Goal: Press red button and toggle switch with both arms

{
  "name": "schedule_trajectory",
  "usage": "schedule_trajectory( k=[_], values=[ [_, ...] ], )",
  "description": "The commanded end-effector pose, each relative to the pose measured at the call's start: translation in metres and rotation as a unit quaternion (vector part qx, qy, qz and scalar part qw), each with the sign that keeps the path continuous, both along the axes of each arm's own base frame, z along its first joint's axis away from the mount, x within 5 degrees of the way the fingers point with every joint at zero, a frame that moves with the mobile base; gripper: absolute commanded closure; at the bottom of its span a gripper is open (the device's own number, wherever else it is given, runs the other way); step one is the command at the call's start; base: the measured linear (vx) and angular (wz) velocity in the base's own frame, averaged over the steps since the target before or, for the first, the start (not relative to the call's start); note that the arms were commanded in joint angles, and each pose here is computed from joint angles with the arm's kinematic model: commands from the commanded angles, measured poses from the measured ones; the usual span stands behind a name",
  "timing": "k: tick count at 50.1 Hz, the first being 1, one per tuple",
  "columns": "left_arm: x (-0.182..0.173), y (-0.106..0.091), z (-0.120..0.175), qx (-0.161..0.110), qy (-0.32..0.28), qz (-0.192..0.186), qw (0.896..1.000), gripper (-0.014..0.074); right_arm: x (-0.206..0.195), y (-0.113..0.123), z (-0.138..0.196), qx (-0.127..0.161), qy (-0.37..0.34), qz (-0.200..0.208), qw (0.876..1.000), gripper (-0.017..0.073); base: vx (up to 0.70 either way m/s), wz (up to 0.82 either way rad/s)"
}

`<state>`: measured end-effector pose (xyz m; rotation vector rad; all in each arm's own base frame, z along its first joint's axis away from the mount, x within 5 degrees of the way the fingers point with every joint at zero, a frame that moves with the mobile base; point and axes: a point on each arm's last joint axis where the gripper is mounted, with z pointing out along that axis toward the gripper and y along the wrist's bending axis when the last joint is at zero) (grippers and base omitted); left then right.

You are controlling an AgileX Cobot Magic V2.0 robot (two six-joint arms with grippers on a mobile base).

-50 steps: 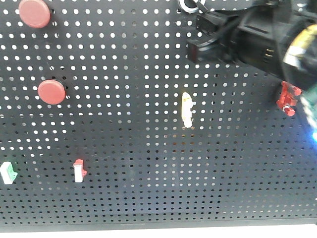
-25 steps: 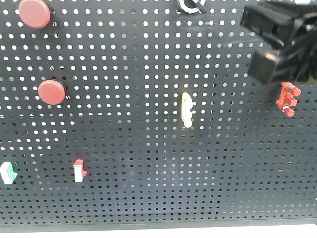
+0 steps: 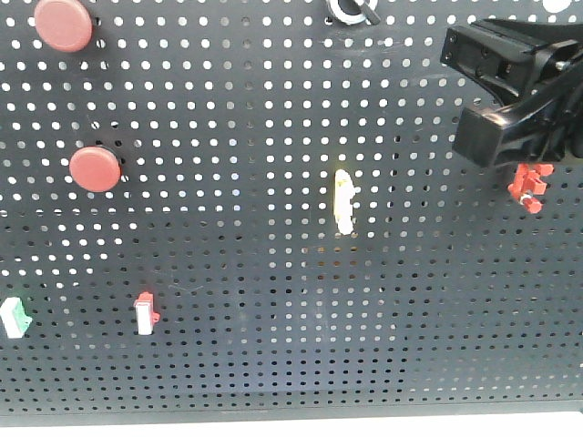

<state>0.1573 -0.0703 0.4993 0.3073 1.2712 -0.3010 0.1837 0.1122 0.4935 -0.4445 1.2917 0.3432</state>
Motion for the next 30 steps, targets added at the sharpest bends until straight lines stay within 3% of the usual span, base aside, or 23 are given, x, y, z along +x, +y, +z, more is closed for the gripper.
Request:
schedule_trajectory(
  k=[1, 11, 20, 30],
  values=[
    [-0.009, 0.004, 0.009, -0.018, -0.04, -0.004, 0.999, 0.0592, -0.01, -0.004, 0.018, 0.02, -0.051, 0.008, 0.998, 0.0559, 0.0, 0.0],
    [-0.031, 0.032, -0.044, -0.008, -0.019, 0.057, 0.998, 0.0592, -0.01, -0.004, 0.018, 0.02, -0.051, 0.008, 0.998, 0.0559, 0.0, 0.0],
    [-0.063, 0.058, -0.134, -0.003, 0.0, 0.138, 0.99, 0.0592, -0.01, -0.004, 0.018, 0.02, -0.051, 0.008, 0.998, 0.0559, 0.0, 0.0],
    [-0.087, 0.069, -0.226, 0.003, 0.032, 0.195, 0.98, 0.0592, -0.01, -0.004, 0.018, 0.02, -0.051, 0.008, 0.998, 0.0559, 0.0, 0.0]
  ],
)
